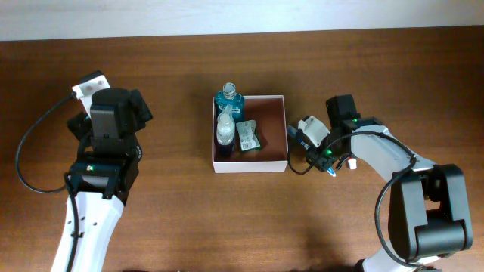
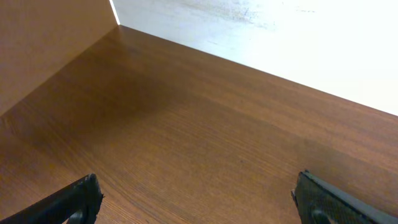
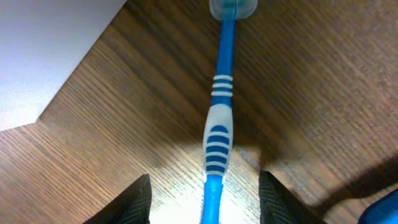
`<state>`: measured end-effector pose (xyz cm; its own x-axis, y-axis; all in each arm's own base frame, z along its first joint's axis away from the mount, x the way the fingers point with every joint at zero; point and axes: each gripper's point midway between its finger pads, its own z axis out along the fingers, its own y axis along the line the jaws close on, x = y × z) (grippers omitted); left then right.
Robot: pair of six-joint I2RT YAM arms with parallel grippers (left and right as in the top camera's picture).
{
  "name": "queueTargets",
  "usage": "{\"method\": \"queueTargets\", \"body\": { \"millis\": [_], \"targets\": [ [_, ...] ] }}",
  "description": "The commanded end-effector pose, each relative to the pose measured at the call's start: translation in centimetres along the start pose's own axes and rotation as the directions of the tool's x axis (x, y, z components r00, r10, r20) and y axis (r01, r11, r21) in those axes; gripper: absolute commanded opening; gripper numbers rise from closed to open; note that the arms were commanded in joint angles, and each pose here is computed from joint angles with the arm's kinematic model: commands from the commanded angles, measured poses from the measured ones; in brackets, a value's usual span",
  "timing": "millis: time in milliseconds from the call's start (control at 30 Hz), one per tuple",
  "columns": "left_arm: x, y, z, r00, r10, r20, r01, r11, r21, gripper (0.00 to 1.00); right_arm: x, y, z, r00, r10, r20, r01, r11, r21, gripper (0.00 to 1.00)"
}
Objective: Pack container
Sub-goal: 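Lower the right gripper onto the blue toothbrush handle and close it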
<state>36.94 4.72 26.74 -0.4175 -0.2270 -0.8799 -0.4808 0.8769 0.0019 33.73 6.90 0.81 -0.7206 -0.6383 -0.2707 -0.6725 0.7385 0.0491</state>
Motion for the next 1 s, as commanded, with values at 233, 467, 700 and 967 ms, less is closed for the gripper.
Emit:
{"method": "queueTargets", "body": {
  "millis": [233, 467, 700, 967],
  "targets": [
    [-0.3, 0.2, 0.1, 1.0, -0.017, 0.006, 0.017, 1.0, -0.012, 0.99, 1.2, -1.4, 0.4, 0.999, 0.047, -0.009, -0.047, 0.999, 0.006, 0.47],
    [-0.3, 0.2, 0.1, 1.0, -0.018, 0.006, 0.018, 1.0, -0.012, 0.99, 1.6, -1.1, 1.3, 0.998, 0.068, -0.012, -0.068, 0.997, -0.04, 0.46],
    [-0.3, 0.2, 0.1, 1.0, -0.018, 0.006, 0.018, 1.0, -0.012, 0.99, 1.4, -0.8, 1.2, 0.998, 0.068, 0.0, -0.068, 0.996, -0.057, 0.38],
    [-0.3, 0.2, 0.1, 1.0, -0.017, 0.006, 0.017, 1.0, -0.012, 1.0, 1.6, -0.5, 1.3, 0.997, 0.071, -0.01, -0.072, 0.995, -0.068, 0.38]
  ]
}}
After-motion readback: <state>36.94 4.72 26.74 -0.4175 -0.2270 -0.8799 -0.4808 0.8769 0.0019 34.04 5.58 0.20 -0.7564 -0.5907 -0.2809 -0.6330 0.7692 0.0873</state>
